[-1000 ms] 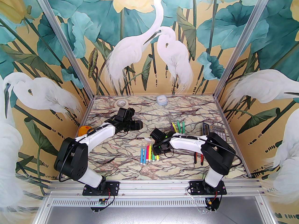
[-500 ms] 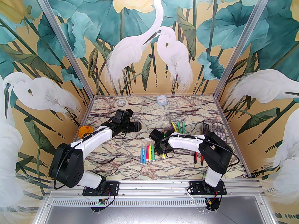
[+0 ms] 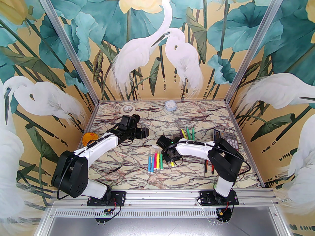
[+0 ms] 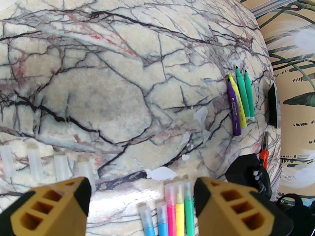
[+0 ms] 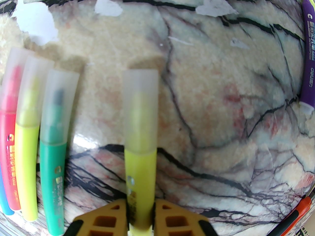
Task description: Open the pen caps
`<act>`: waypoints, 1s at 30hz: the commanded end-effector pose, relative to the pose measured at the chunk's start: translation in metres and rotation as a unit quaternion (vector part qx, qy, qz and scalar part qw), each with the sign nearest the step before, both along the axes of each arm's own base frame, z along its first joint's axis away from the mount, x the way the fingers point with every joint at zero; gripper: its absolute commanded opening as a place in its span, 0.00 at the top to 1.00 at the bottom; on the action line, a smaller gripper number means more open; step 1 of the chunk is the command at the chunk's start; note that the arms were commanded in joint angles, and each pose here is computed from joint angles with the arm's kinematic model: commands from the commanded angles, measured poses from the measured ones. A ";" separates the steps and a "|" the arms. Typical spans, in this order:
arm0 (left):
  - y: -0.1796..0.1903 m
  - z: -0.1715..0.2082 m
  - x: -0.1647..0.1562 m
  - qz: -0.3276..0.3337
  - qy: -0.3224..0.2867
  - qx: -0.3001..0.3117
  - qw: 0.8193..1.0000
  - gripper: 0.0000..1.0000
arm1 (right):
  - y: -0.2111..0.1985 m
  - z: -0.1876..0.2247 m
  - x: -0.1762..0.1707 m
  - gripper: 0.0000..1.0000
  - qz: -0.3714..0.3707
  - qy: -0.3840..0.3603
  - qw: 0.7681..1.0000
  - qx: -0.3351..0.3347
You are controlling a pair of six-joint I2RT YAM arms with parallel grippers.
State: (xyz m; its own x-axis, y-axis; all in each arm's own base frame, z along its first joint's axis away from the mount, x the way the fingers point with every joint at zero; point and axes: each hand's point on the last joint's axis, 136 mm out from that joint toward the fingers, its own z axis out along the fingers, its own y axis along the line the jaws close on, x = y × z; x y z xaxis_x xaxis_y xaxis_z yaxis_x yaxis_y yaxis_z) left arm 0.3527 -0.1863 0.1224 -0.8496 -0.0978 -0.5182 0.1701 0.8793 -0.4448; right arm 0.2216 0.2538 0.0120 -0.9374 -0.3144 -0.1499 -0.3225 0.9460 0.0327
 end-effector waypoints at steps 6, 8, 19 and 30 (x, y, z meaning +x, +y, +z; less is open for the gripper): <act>-0.026 0.007 0.010 -0.037 -0.004 -0.064 0.997 0.27 | 0.006 0.038 0.031 0.87 0.007 -0.066 0.991 0.112; -0.033 0.010 0.011 -0.046 -0.002 -0.081 0.996 0.28 | 0.006 0.049 0.038 0.87 0.002 -0.079 0.987 0.142; -0.079 0.037 -0.002 -0.149 0.001 -0.205 0.967 0.32 | 0.013 0.099 0.051 0.86 0.030 -0.149 0.954 0.257; -0.119 0.051 -0.028 -0.245 0.001 -0.243 0.939 0.35 | 0.026 0.125 0.051 0.86 0.060 -0.176 0.935 0.301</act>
State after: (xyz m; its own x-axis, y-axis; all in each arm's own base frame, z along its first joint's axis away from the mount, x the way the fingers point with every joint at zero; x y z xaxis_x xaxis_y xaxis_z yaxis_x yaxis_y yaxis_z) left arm 0.3281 -0.2912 0.1619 -0.8727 0.0425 -0.4864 0.4482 0.4649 -0.7635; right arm 0.2737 0.2743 0.1263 -0.7886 -0.1726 -0.5902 -0.4746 0.7813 0.4055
